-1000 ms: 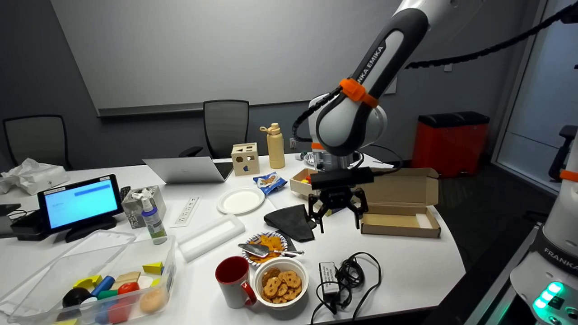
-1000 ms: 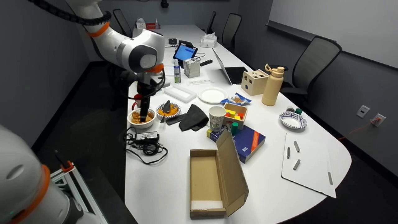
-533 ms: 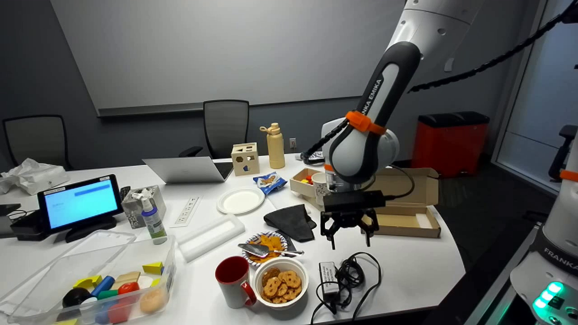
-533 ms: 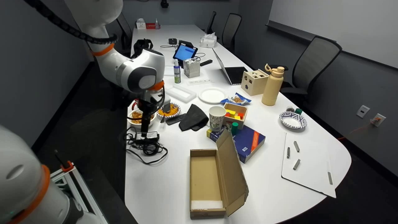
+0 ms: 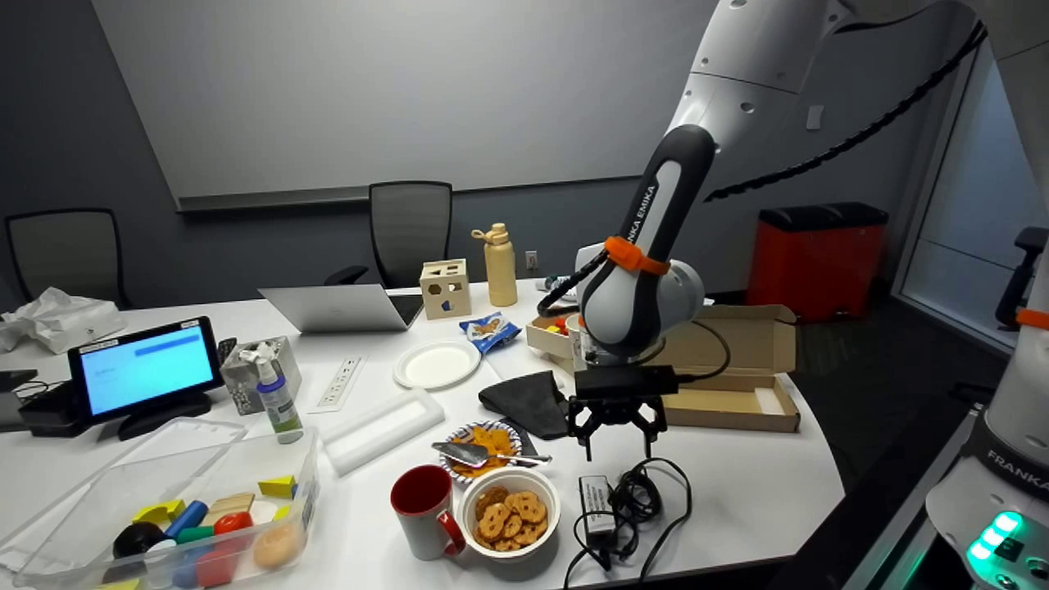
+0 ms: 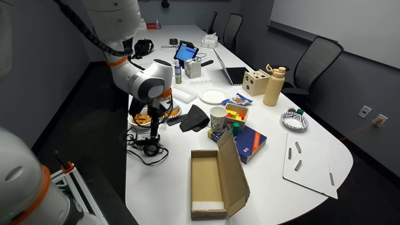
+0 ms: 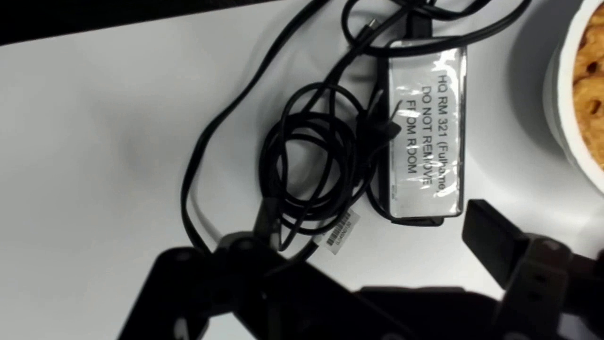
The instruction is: Put the black cable in the brown box.
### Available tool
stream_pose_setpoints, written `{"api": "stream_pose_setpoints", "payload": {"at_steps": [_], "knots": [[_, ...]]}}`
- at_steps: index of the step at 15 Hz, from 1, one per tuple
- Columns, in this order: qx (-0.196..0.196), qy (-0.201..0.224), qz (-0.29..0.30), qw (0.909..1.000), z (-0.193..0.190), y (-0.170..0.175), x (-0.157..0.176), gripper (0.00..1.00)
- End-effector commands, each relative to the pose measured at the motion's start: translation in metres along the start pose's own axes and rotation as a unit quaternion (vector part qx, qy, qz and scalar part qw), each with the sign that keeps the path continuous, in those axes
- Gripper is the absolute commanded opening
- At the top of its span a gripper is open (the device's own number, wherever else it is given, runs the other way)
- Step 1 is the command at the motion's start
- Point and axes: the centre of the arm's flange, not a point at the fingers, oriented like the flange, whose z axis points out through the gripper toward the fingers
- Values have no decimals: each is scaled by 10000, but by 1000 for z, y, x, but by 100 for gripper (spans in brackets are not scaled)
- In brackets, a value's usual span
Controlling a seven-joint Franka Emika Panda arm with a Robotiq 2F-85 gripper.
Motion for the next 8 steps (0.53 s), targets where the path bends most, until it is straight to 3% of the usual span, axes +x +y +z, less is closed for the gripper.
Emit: {"api": "stream_pose_setpoints", "payload": {"at_steps": [1, 8], "knots": [[44, -116, -165, 9998, 17, -31, 18, 100], [-102, -477, -330, 9983, 54, -62, 11, 100]]}}
